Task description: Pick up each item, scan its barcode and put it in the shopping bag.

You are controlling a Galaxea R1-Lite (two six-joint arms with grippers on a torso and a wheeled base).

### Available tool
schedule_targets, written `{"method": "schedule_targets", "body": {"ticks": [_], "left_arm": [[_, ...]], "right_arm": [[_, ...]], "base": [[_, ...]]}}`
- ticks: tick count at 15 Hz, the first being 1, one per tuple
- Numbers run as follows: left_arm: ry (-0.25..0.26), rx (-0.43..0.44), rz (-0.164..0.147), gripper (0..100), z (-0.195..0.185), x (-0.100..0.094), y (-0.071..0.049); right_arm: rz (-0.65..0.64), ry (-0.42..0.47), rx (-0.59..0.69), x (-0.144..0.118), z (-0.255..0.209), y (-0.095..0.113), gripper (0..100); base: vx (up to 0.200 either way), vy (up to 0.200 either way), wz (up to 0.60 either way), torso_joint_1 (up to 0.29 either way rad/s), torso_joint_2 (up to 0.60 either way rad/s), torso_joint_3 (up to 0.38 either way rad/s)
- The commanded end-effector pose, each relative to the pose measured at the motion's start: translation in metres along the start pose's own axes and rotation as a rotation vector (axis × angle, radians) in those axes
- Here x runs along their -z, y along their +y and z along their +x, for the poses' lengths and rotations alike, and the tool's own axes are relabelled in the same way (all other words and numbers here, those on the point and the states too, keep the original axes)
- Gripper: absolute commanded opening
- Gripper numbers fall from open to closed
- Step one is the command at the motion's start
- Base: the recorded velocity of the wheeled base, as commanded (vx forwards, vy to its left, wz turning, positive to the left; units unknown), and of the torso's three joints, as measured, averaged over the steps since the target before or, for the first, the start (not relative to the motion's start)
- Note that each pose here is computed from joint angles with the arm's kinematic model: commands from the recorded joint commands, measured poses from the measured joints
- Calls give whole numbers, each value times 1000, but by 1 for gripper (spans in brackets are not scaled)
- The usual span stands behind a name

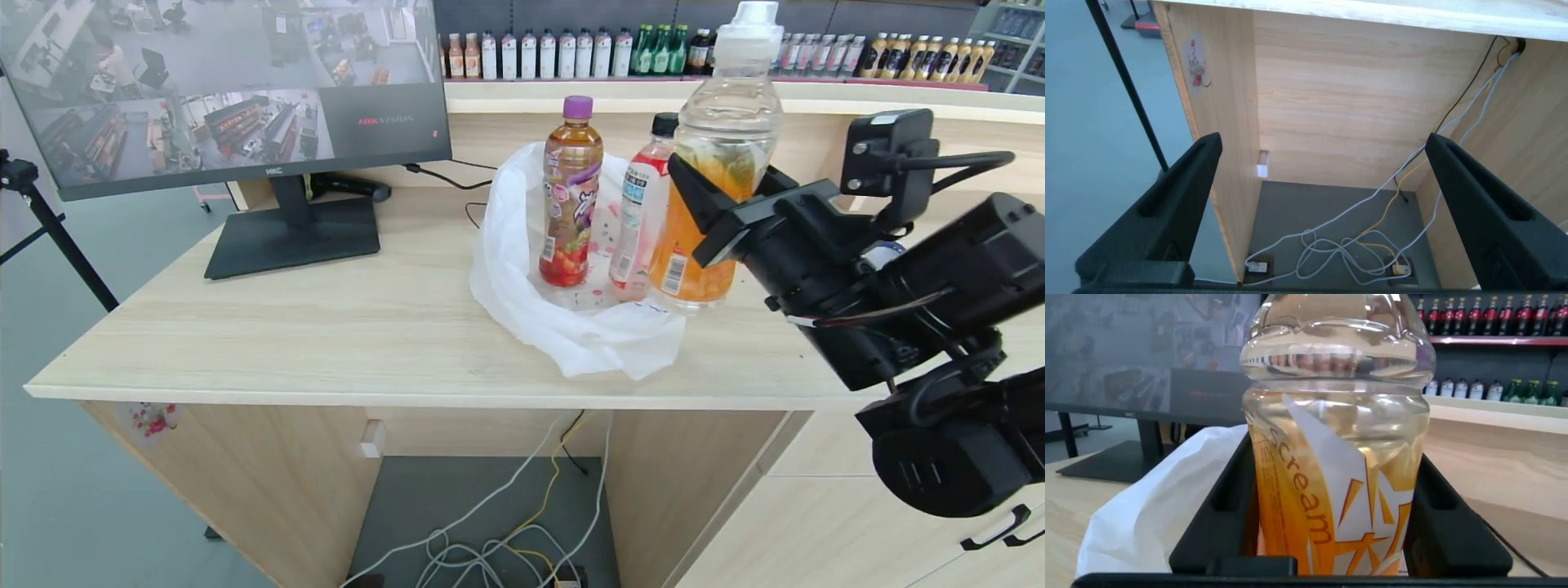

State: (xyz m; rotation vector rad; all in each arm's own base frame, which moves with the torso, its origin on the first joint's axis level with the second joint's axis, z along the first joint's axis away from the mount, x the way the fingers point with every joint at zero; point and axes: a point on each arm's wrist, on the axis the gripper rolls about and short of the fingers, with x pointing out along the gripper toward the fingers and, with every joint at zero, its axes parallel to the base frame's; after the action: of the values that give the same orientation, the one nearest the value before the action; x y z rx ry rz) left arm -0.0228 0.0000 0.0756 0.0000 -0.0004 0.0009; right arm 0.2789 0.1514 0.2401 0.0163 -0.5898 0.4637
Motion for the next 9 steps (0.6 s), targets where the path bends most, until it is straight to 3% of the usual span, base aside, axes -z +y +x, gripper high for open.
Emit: {"method": "schedule_targets", "body": {"ticks": [1, 9], "left_arm": [[-1, -1, 0, 100, 0, 0, 0], [0, -1, 0, 100, 0, 0, 0]], "right_arm": [[16, 30, -28, 22, 9, 12, 0], [38, 29, -63, 44, 25, 30, 0]], "base": [[0, 0, 0, 0, 0, 0], [0, 0, 0, 0, 0, 0]]}}
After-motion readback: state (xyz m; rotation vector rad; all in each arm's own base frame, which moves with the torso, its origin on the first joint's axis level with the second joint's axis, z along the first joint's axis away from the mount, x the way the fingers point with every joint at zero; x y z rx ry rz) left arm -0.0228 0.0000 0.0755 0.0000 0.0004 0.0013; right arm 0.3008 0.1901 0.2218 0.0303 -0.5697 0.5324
